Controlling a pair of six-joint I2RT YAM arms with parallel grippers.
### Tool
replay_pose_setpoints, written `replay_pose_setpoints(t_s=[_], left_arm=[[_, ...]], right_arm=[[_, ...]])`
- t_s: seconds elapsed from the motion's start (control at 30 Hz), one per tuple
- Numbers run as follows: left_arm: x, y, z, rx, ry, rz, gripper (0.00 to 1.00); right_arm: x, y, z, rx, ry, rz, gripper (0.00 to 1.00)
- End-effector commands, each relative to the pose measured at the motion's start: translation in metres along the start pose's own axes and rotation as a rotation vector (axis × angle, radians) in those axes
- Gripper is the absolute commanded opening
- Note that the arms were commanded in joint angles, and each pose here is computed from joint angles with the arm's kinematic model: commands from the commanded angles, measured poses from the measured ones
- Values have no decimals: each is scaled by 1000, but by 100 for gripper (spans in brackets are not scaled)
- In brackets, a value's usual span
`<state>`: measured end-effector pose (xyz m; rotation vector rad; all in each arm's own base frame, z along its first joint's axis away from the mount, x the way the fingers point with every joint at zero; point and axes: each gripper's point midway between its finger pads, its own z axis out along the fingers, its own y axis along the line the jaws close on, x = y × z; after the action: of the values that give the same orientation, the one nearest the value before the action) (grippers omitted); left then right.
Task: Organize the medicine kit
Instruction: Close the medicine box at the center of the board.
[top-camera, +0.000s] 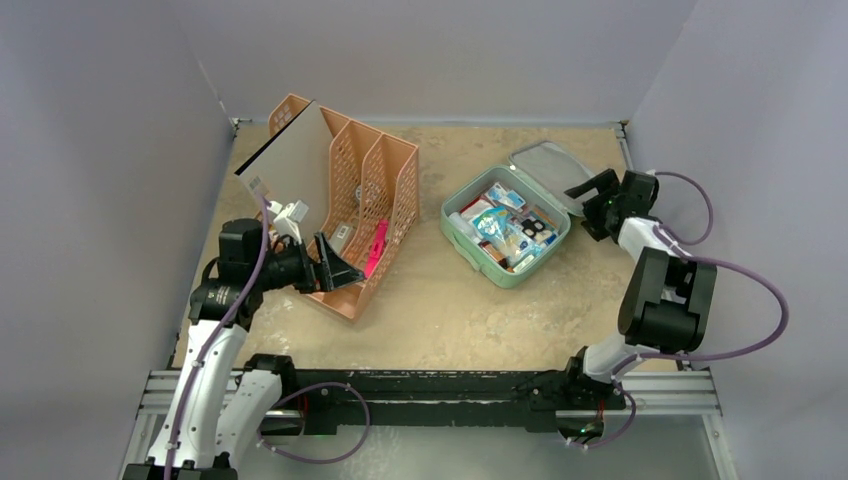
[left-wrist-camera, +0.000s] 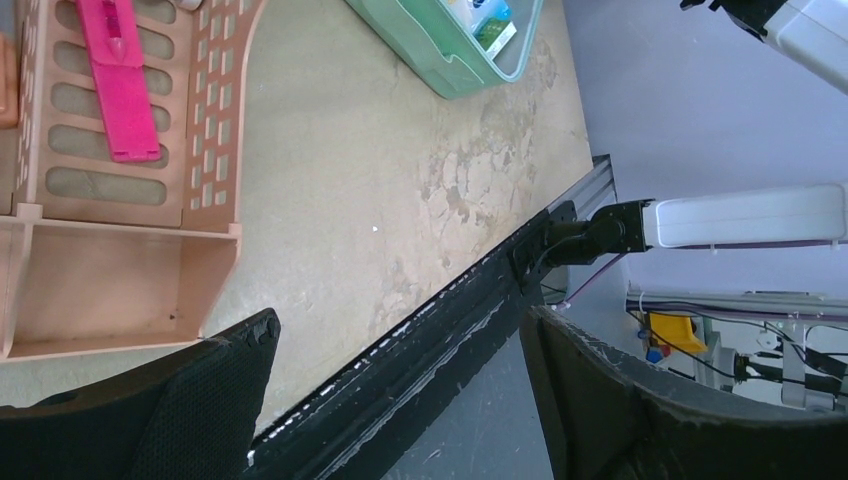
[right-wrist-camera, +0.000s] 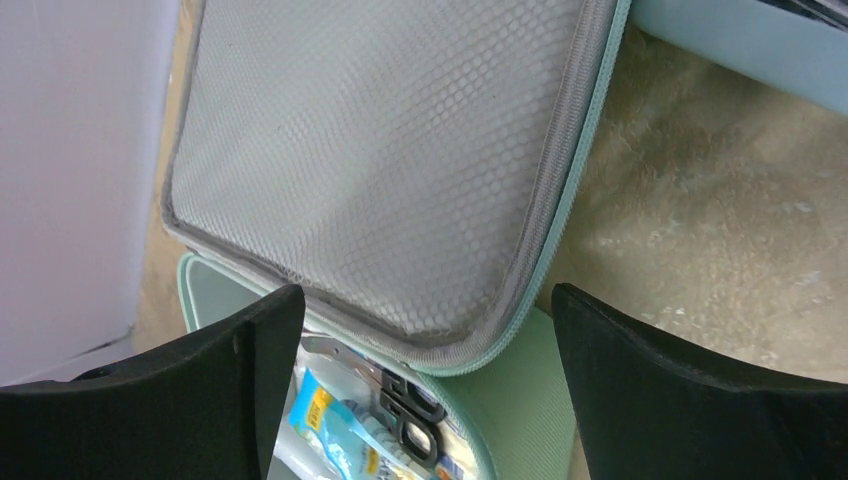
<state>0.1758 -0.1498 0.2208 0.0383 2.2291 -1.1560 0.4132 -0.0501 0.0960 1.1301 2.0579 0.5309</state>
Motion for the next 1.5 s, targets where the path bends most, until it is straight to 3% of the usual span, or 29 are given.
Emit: replay_pose_setpoints(t_s=[0.0,0.33,0.57,0.97,1.23,1.47], left_arm=[[-3,-4,0,23,-20,51,88],[-5,6,2,-34,-21,28,88],[-6,8,1,-46,-28,27,88],[-8,9,-1,-68,-50,30,88],[-8,8,-2,-68,-55,32,88],[-8,8,-3,-69,-59,34,88]], right_arm=[[-10,16,9,-89,-34,119,95],[-7,21,27,-203,-31,180,94],[-15,41,22,-382,-62,76,85],[-16,54,5,-485,-84,-56,78],[-22,68,-14,-516,-118,-152,79],[-25,88,-35,-586,-131,-245,87]])
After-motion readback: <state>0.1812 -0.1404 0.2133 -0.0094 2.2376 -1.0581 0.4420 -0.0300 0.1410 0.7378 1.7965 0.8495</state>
